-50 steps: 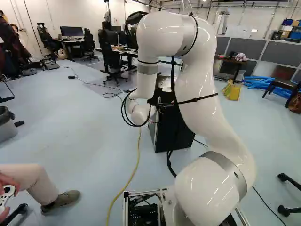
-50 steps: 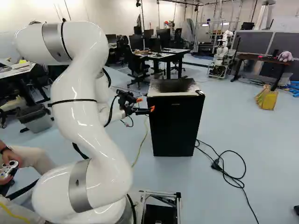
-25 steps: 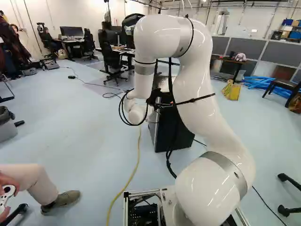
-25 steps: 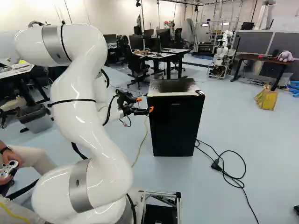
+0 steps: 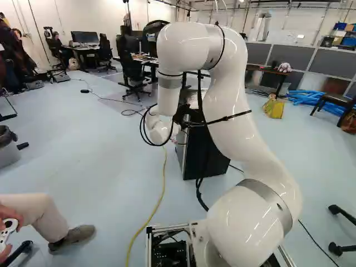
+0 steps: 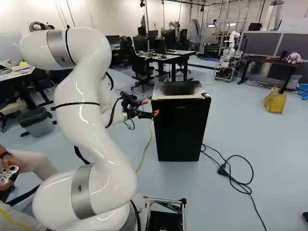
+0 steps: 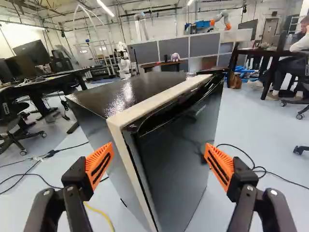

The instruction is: Grab a drink from the fridge

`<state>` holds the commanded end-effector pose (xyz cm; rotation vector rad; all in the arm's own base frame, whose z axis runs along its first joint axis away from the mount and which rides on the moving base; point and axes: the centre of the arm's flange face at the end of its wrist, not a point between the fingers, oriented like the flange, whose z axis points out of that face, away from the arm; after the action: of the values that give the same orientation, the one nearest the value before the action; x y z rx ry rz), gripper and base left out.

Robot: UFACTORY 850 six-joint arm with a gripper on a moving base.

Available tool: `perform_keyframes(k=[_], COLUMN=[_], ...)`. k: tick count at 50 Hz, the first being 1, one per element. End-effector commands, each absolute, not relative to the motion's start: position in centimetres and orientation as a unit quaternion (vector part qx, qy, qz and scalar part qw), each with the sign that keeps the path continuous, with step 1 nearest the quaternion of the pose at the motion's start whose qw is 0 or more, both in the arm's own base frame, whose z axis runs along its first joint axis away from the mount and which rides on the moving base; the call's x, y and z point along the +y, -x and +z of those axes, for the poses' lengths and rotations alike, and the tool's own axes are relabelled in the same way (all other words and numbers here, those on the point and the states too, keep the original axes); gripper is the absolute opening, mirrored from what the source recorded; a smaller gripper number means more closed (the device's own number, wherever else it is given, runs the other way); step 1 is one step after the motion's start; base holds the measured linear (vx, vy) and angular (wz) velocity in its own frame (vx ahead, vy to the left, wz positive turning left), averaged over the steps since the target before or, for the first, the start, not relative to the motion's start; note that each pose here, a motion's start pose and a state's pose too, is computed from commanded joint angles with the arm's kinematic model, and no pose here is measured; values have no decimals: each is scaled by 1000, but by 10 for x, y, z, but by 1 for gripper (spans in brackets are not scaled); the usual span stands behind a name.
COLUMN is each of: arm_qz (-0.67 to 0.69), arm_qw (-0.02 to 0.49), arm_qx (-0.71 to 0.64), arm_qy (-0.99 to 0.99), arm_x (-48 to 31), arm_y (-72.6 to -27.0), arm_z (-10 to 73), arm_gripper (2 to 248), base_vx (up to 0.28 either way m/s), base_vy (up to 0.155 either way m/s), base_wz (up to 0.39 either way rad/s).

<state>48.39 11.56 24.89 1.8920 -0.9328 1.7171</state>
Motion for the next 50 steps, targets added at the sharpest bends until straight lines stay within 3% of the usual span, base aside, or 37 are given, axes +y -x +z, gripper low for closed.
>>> perform_keyframes(k=[50], arm_qz=[619], arm_qw=[212], arm_qx=[-346], arm_qy=[-673], arm_x=[110], arm_y=[-497], arm_z=[248], arm_gripper=[247], base_vx=[0], base_vy=[0], base_wz=[0])
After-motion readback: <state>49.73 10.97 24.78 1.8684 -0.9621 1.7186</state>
